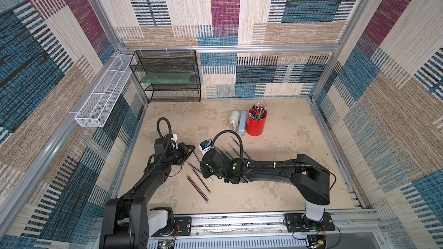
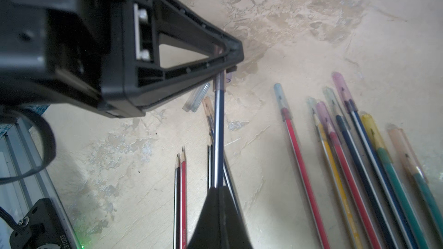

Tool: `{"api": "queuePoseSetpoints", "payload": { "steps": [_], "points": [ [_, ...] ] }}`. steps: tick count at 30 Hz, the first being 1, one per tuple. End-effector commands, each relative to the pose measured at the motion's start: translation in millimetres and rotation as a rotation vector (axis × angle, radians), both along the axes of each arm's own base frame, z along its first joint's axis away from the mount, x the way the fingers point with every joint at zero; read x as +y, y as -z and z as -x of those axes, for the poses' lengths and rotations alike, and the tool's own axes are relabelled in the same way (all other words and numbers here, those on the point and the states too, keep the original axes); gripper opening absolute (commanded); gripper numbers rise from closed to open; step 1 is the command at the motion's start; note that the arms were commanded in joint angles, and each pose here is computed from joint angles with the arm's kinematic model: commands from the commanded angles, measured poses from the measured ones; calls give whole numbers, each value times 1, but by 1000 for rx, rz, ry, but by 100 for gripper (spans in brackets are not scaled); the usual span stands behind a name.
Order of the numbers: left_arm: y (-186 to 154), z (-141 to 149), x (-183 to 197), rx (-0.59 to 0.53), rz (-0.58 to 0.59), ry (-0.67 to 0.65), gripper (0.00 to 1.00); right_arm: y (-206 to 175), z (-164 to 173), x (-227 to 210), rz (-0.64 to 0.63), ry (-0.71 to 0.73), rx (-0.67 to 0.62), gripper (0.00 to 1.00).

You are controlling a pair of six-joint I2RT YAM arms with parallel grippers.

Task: Remove the protective cover of the pencils
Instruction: Remove the protective sleeve from the pencil.

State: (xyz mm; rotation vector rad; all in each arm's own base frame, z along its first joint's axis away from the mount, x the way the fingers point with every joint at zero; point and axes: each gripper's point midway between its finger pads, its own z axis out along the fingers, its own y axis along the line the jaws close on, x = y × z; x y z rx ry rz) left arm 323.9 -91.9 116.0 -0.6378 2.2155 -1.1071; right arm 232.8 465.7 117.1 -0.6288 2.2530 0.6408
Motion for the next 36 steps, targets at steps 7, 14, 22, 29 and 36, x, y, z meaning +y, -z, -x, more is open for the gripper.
{"api": "queuePoseSetpoints", "payload": {
  "steps": [7, 14, 22, 29, 36],
  "points": [
    [2, -3, 13, 24, -12, -81, 0, 12, 4, -1, 0, 3, 17, 2],
    [1, -5, 9, 22, 3, -55, 0, 7, -3, 2, 10, 1, -10, 35],
    [0, -5, 9, 21, -2, -53, 0, 15, -12, 12, 41, -11, 4, 20],
    [3, -4, 15, 33, -21, -75, 0, 17, -3, 11, 44, -33, 10, 0],
    [6, -3, 27, 46, -27, -112, 0, 27, 11, 2, 41, -50, 8, 0]
  ]
}}
